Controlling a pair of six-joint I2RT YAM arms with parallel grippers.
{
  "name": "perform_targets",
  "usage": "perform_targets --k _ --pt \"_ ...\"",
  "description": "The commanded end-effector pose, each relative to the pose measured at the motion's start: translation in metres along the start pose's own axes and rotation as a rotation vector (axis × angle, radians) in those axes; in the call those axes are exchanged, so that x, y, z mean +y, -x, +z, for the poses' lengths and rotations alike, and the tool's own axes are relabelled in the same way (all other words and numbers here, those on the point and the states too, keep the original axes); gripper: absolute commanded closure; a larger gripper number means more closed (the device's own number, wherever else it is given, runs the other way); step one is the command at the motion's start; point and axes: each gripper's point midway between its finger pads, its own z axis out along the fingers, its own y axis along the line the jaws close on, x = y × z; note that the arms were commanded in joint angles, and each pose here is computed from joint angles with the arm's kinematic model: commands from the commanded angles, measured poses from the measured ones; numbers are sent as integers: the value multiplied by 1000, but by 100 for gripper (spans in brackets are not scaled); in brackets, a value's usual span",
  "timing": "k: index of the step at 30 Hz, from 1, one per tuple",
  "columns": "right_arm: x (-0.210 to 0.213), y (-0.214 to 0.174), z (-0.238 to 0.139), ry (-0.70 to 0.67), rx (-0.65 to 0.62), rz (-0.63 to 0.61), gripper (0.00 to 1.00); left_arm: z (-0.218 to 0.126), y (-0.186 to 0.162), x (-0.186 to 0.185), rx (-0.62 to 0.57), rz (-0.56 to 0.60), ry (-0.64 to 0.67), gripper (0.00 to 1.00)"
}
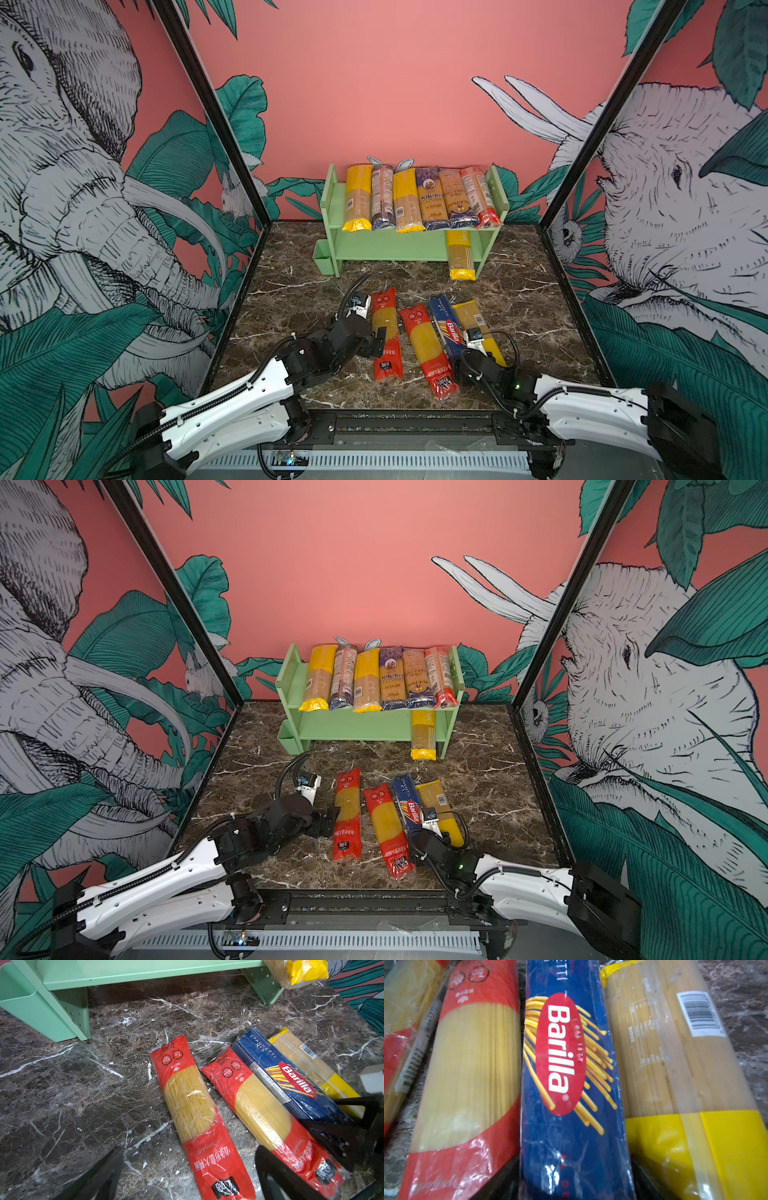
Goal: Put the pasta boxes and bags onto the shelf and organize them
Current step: 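Lower the right gripper onto the blue Barilla box and close on it, then lift the Barilla box upright toward the lower shelf with the right gripper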
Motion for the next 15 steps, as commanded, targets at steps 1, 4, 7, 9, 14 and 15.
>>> perform_targets --k 1,4,7,9,14,15 --pt "-22 -30 5 -66 88 -28 22 -6 12 -4 -27 -12 -12 1" --pt "-27 -30 4 -98 93 -34 22 -7 13 -5 -28 -16 -14 1" --pt "-29 -35 6 -126 125 -44 23 -7 12 -5 -27 -19 -18 1" --pt "-30 -37 8 -138 139 -42 38 -8 13 -4 -29 -23 -17 1" --pt "-26 -38 11 -131 150 -57 73 -12 11 1 -35 -27 -6 1" --pt "-25 -37 10 -124 147 -54 77 -13 12 2 -37 -26 -3 1"
